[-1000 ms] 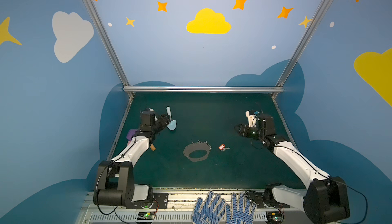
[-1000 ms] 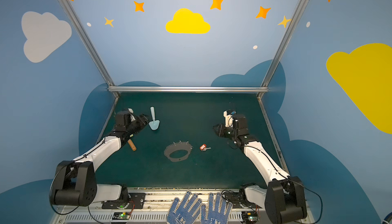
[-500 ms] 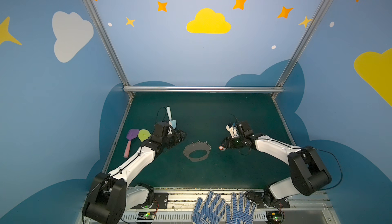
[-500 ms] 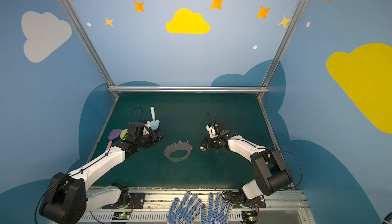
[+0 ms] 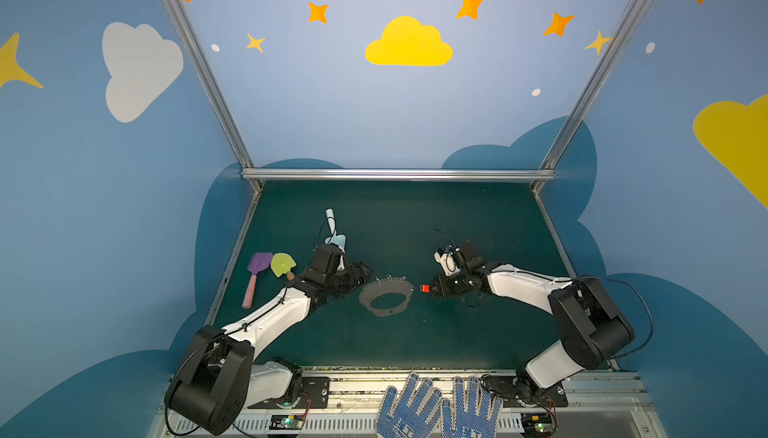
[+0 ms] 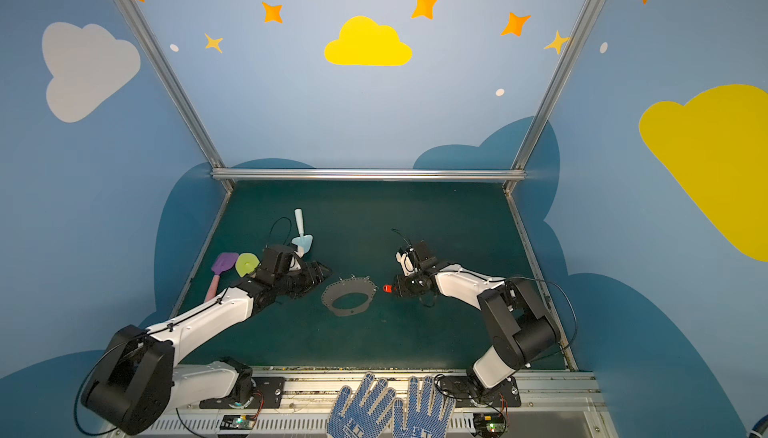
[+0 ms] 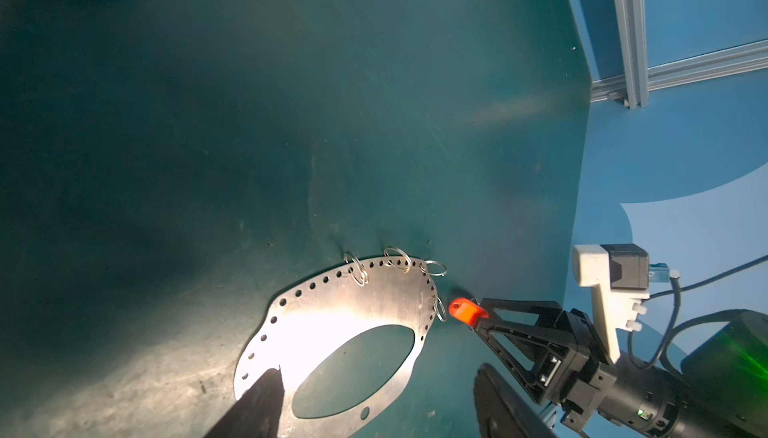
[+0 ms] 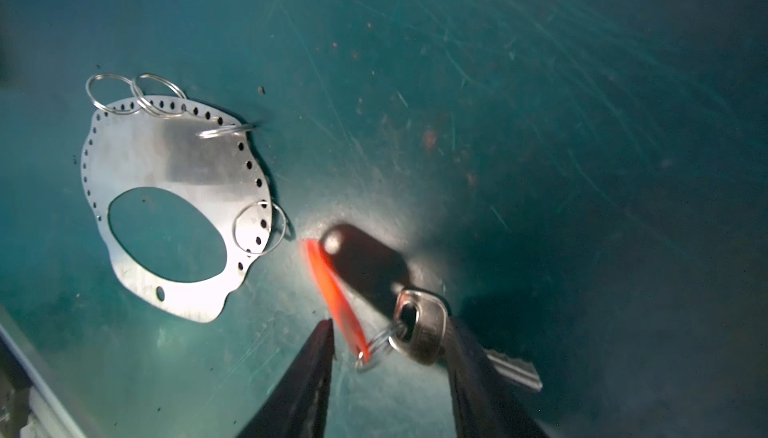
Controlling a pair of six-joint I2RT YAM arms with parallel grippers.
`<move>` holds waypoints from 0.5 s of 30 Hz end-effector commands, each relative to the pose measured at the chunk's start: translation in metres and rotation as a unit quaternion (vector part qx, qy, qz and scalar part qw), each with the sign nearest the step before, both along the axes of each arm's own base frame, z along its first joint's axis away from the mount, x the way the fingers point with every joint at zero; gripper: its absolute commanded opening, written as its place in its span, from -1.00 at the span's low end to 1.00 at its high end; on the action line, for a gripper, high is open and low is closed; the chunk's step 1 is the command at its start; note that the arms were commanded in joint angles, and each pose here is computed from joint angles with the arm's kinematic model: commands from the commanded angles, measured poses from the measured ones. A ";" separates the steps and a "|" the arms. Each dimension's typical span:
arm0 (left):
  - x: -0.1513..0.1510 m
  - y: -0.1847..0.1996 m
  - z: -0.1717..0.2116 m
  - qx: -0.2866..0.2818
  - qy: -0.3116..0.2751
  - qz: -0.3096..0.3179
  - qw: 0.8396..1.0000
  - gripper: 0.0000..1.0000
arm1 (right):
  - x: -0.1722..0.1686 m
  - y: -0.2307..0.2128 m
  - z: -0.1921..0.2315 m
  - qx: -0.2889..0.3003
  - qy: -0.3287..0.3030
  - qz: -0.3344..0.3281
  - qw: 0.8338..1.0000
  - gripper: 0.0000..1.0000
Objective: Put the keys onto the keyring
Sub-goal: 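Move the right gripper over the red-tagged key while the left gripper approaches the metal plate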
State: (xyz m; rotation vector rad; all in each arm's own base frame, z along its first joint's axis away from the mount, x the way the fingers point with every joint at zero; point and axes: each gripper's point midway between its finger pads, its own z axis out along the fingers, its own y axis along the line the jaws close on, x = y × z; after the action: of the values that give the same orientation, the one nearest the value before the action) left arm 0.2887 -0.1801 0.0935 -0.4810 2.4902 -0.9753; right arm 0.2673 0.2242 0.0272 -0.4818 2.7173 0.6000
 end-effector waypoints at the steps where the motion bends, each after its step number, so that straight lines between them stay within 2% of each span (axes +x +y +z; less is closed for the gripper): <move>1: 0.007 -0.002 0.009 -0.004 -0.015 0.007 1.000 0.47 | 0.004 0.002 -0.001 -0.023 -0.017 0.008 1.000 -0.26; 6: 0.005 0.000 0.007 -0.003 -0.013 0.011 1.000 0.48 | 0.002 0.006 0.002 -0.030 -0.029 0.015 0.999 -0.52; 15: 0.001 0.000 0.010 -0.006 -0.016 0.012 1.000 0.48 | 0.003 0.007 0.021 -0.027 -0.046 0.014 0.998 -0.66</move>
State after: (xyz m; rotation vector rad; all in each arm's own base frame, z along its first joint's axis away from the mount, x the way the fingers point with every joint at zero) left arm 0.2890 -0.1800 0.0969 -0.5026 2.4752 -0.9762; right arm 0.2640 0.2291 0.0299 -0.5445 2.6906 0.5139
